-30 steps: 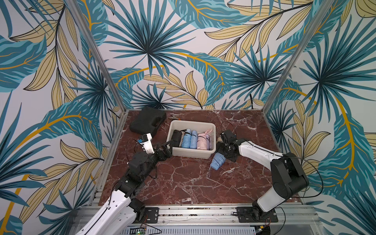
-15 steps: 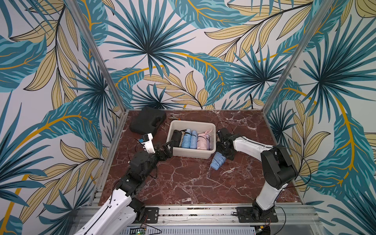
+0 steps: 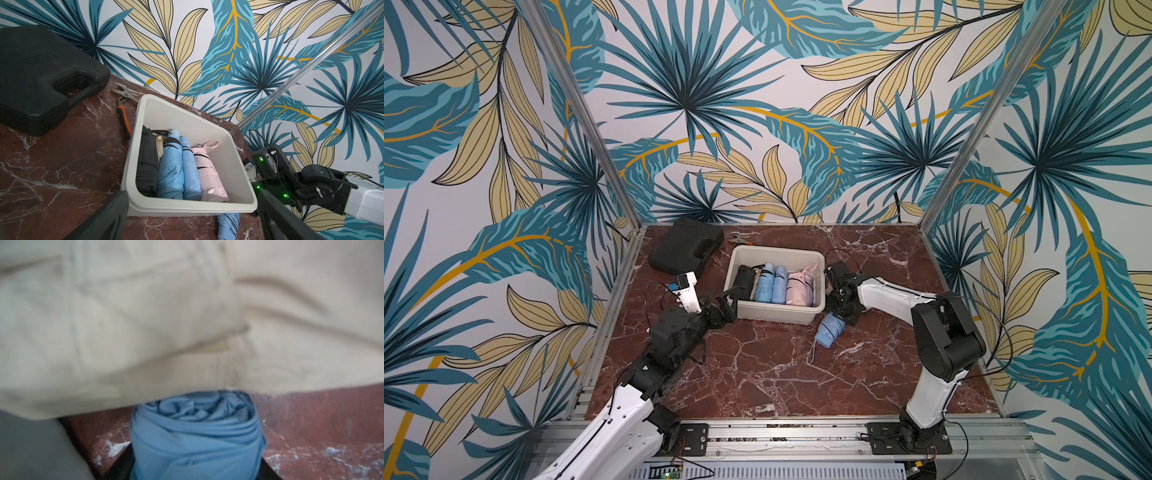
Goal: Put the umbrella into the storage box
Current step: Pick up the umbrella from the center of the board.
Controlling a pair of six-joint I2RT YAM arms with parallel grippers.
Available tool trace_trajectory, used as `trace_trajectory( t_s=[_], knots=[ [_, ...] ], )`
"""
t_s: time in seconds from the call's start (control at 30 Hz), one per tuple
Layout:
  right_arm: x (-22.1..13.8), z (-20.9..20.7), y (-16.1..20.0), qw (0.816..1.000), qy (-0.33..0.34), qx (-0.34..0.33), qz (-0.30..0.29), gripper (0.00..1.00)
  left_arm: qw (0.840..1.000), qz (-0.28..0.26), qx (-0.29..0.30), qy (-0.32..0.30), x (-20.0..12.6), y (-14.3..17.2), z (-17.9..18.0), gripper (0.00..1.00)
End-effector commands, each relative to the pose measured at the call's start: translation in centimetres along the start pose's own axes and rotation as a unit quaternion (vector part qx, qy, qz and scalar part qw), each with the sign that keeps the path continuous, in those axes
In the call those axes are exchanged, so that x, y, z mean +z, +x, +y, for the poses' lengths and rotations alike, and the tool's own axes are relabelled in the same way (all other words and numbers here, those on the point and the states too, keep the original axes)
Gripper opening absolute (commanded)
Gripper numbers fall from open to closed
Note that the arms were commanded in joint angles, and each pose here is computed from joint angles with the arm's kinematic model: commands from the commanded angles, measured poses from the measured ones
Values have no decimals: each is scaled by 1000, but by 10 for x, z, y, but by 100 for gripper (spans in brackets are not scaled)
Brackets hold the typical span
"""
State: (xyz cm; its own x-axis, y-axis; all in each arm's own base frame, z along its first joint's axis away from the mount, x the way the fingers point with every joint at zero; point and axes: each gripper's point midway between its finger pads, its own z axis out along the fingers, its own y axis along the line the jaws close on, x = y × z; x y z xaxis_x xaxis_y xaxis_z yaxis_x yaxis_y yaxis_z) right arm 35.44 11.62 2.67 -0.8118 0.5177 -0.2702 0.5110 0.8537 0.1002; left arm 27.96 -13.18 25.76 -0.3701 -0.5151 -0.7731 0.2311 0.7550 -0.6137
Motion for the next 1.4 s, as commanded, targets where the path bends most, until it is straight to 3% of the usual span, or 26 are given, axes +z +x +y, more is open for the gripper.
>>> trace_trajectory(
  t_s=[0.0,0.37,0.73,1.0,1.37],
  knots=[
    [-14,-16,3,1000,6,11,-5,58,1000,-18,10,16,-3,-17,-13,100],
    [-86,-42,7,996,-55,44,-50,54,998,-36,19,50,-4,-24,-26,100],
    [-203,-40,-9,978,-172,10,-121,49,990,-57,46,124,-5,-28,-50,100],
    [-257,4,-27,947,-291,41,-132,48,985,-52,48,154,-7,-22,-64,100],
    [-280,101,-37,897,-421,74,-109,47,978,-12,77,192,7,12,-94,100]
  ],
)
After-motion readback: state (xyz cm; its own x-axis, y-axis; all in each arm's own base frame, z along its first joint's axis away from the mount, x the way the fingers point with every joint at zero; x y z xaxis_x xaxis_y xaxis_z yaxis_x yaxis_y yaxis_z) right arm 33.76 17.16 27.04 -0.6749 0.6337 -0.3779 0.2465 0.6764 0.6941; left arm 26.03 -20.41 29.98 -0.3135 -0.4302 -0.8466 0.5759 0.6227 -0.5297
